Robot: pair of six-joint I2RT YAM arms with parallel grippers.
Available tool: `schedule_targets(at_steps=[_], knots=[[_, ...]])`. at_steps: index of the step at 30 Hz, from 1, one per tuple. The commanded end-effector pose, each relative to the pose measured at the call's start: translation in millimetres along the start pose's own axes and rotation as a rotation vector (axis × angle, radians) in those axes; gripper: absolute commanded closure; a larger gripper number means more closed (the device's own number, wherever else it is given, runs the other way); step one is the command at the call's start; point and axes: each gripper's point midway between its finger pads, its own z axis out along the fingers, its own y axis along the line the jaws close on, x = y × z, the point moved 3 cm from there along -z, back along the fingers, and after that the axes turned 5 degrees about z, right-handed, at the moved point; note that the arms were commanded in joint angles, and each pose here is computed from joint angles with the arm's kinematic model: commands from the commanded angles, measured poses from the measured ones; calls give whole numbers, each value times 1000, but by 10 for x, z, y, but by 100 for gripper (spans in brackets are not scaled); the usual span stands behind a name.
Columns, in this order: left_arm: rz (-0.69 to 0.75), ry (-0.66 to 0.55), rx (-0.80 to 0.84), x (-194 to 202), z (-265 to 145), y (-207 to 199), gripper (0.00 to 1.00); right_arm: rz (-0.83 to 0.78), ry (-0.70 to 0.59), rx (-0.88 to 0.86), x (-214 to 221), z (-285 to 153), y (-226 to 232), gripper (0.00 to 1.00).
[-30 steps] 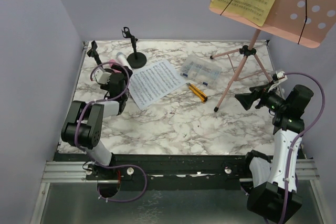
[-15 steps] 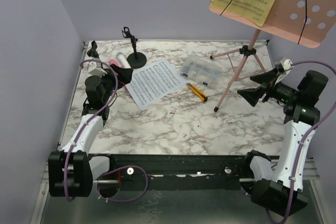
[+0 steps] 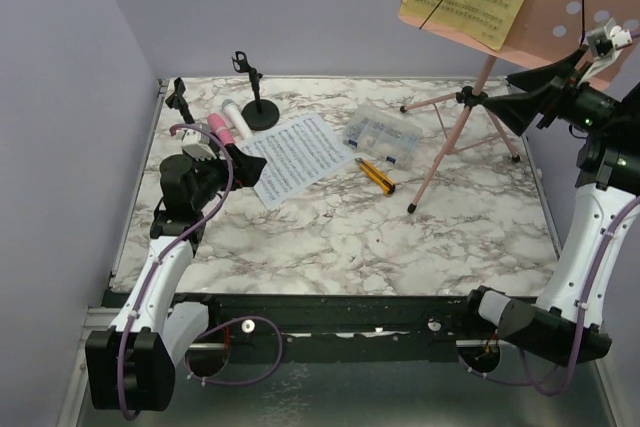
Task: Pack up the instrument practice props
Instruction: Pick up the sheet music from the music stand.
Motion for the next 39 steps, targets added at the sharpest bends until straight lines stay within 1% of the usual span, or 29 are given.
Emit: schedule_targets(at_steps=[1, 6, 13, 22, 39], knots=[[63, 4, -29, 28, -82, 17, 1, 78, -57, 84, -321, 120, -197, 5], [85, -12, -50, -6, -120, 29, 1, 82, -84, 156, -489, 251, -358, 6], [87, -6, -50, 8, -113, 30, 1, 63, -129, 238, -584, 408, -486, 6], [94, -12, -59, -3, -125, 35, 1, 83, -170, 315, -654, 536, -626, 9], [97, -9, -68, -2, -123, 48, 1, 97, -204, 428, -705, 679, -762, 10]])
